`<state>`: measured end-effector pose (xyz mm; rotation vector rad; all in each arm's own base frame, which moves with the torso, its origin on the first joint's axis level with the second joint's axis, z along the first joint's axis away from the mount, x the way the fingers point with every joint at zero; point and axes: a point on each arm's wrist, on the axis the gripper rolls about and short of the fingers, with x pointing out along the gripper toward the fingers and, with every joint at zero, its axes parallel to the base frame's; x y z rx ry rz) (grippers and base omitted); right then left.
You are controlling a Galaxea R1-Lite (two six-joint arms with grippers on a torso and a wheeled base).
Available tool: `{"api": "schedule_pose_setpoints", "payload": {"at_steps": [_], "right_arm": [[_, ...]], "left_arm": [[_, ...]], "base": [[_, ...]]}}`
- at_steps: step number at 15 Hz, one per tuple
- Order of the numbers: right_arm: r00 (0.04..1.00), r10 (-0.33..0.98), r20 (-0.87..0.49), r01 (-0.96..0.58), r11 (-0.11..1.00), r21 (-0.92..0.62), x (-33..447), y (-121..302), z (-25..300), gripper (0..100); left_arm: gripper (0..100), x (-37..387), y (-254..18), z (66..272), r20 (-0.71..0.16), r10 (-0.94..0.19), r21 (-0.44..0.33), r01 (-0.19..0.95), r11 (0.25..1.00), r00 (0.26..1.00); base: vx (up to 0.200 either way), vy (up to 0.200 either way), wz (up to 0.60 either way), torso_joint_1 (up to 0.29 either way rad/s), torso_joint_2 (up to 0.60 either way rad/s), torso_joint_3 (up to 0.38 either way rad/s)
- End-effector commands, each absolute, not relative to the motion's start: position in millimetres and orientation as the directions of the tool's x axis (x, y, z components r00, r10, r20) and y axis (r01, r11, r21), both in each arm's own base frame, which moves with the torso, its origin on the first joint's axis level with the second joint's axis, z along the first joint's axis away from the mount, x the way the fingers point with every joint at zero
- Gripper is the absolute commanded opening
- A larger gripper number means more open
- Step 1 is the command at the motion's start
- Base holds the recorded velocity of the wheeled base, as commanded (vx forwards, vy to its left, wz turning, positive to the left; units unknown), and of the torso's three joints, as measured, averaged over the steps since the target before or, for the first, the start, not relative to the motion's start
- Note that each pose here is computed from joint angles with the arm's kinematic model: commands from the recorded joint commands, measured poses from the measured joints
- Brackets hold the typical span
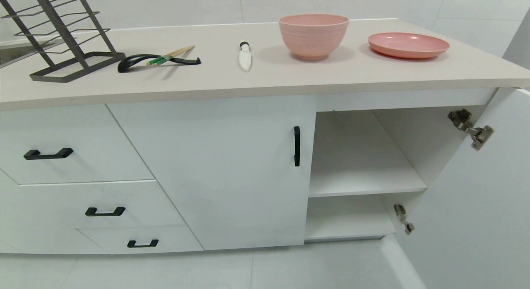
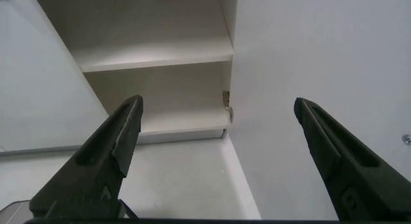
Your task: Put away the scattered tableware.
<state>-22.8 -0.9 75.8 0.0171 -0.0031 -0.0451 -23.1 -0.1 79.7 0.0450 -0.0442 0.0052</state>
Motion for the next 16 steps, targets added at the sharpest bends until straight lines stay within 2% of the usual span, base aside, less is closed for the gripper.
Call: {"api": "schedule_pose_setpoints", "payload": {"at_steps": [1, 7, 15, 16], "right_arm": [[0.999, -0.046, 0.003, 0.046, 0.999, 0.017, -22.8, -0.9, 75.8, 100], [0.999, -0.046, 0.003, 0.046, 0.999, 0.017, -22.8, -0.9, 75.8, 100], [0.999, -0.037, 0.000, 0.037, 0.999, 0.012, -22.8, -0.7, 75.5, 100], [0.999, -0.037, 0.000, 0.037, 0.999, 0.012, -22.8, -0.7, 75.5, 100]], "left_arm": [[100, -22.9, -0.1, 79.7, 0.041, 0.005, 0.044, -0.006, 0.999, 0.999], [100, -22.9, -0.1, 79.7, 0.041, 0.005, 0.044, -0.006, 0.999, 0.999], [100, -22.9, -0.1, 79.6, 0.040, 0.003, 0.051, -0.005, 0.999, 0.999], [100, -22.9, -0.1, 79.6, 0.040, 0.003, 0.051, -0.005, 0.999, 0.999]], "base": [[0.000, 0.000, 0.00, 0.000, 0.00, 0.000], [0.000, 0.000, 0.00, 0.000, 0.00, 0.000], [0.200, 0.000, 0.00, 0.001, 0.00, 0.003], [0.000, 0.000, 0.00, 0.000, 0.00, 0.000]]}}
